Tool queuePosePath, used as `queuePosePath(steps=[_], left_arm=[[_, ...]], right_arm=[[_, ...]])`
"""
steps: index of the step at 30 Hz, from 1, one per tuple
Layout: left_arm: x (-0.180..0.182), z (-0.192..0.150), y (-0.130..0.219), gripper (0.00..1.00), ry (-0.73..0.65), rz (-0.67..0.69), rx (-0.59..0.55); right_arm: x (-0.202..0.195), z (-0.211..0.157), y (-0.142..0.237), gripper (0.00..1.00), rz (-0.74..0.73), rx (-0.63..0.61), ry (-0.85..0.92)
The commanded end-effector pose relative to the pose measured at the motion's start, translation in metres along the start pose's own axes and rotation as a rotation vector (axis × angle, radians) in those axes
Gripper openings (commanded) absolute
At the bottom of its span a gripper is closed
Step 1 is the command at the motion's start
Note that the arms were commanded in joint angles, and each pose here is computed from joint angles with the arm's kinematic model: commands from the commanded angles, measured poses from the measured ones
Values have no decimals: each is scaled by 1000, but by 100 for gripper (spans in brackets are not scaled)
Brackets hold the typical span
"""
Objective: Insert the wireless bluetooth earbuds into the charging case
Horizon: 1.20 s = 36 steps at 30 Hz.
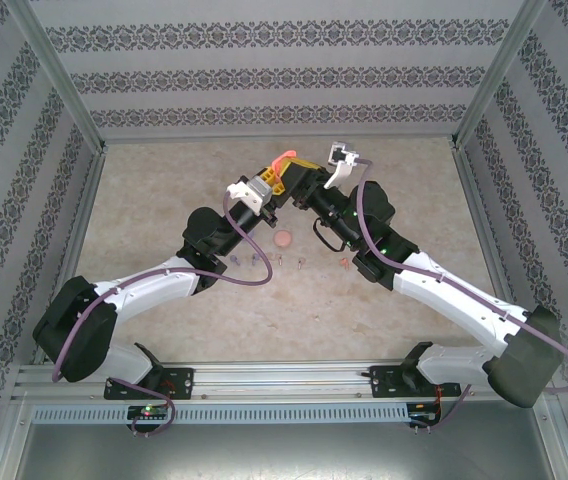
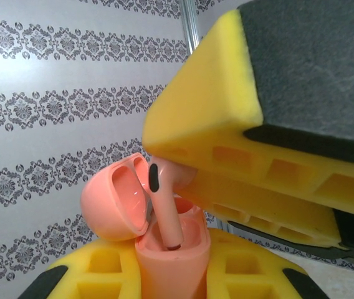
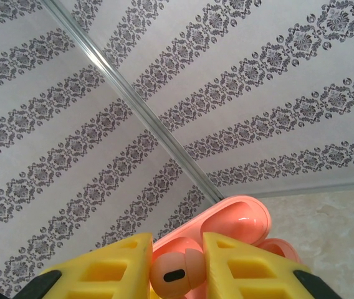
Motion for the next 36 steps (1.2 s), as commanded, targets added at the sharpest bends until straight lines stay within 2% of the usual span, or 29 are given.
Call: queuePosePath(steps=[1, 12, 36], left_arm=[[-10, 21, -4, 0, -3, -32, -66], [-10, 22, -5, 0, -1, -33, -66], [-5, 28, -3, 0, 0, 6, -82]], right_arm=[[9, 3, -2, 27, 27, -20, 3], [5, -9, -8, 26, 3, 11, -3], [-22, -38, 3, 25, -214, 56, -22]])
Point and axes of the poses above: each hand's point on the last joint's axis, 136 mm out from that joint toward the fingers, its own y axis back along the fingers, its own x axis along the line the jaws close on, z = x × y, the point moved 3 cm from there along y, back along the fingers, and after that the axes turned 11 degrees about y, right-handed, at the moved point
